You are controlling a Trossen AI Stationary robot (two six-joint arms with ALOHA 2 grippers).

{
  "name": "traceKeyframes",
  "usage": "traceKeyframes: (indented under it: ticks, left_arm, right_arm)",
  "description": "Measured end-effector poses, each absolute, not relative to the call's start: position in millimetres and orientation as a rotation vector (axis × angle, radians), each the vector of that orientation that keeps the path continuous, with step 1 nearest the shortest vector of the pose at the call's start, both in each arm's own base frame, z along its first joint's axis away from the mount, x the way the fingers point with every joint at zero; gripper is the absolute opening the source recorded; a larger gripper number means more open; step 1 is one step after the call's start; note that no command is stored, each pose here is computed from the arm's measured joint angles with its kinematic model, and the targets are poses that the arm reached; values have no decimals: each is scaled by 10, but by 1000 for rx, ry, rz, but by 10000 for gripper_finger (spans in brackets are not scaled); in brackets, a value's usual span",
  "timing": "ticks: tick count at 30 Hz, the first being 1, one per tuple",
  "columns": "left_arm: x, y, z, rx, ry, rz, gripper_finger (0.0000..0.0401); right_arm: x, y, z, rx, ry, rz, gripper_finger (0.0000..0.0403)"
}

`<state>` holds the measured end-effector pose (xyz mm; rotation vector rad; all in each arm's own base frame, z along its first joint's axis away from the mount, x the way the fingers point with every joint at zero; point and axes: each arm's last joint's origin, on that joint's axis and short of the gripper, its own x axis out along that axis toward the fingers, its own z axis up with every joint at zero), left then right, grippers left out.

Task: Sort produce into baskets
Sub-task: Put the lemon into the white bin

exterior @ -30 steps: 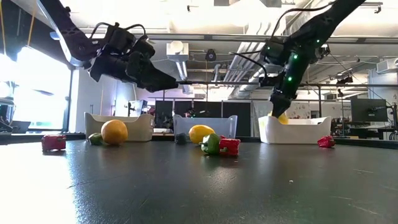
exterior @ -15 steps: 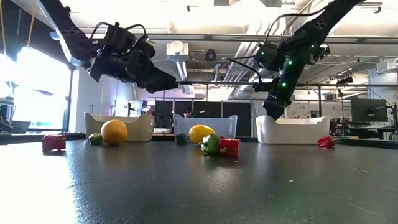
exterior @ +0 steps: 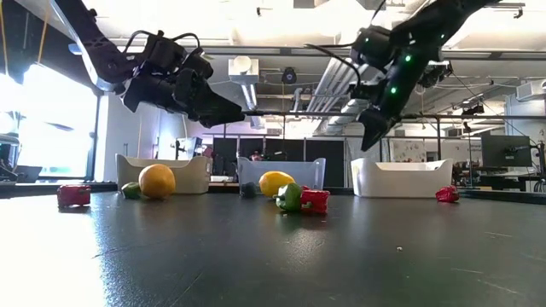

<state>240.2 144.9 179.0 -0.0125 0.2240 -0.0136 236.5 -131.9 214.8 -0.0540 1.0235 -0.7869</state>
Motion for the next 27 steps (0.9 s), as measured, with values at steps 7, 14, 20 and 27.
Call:
traceKeyframes:
  ticks: [7,14,20,27]
  left_arm:
    - [2403,1448,1792,-11,222,-14,225]
    - [2405,1450,1805,-2,211,-14,225]
    - [2406,1449,1804,4,211,-15,225]
    - [2401,1445,1782,-9,232,-16,225]
  right_arm:
    - [2169,-1154,1988,183,1209,-826,73]
    - [1945,-1165,1693,339,1273,-889,11]
    - [1825,-1246,1557,360,1252,-973,9]
    - [1814,-1323,1557,309,1219,-1010,2]
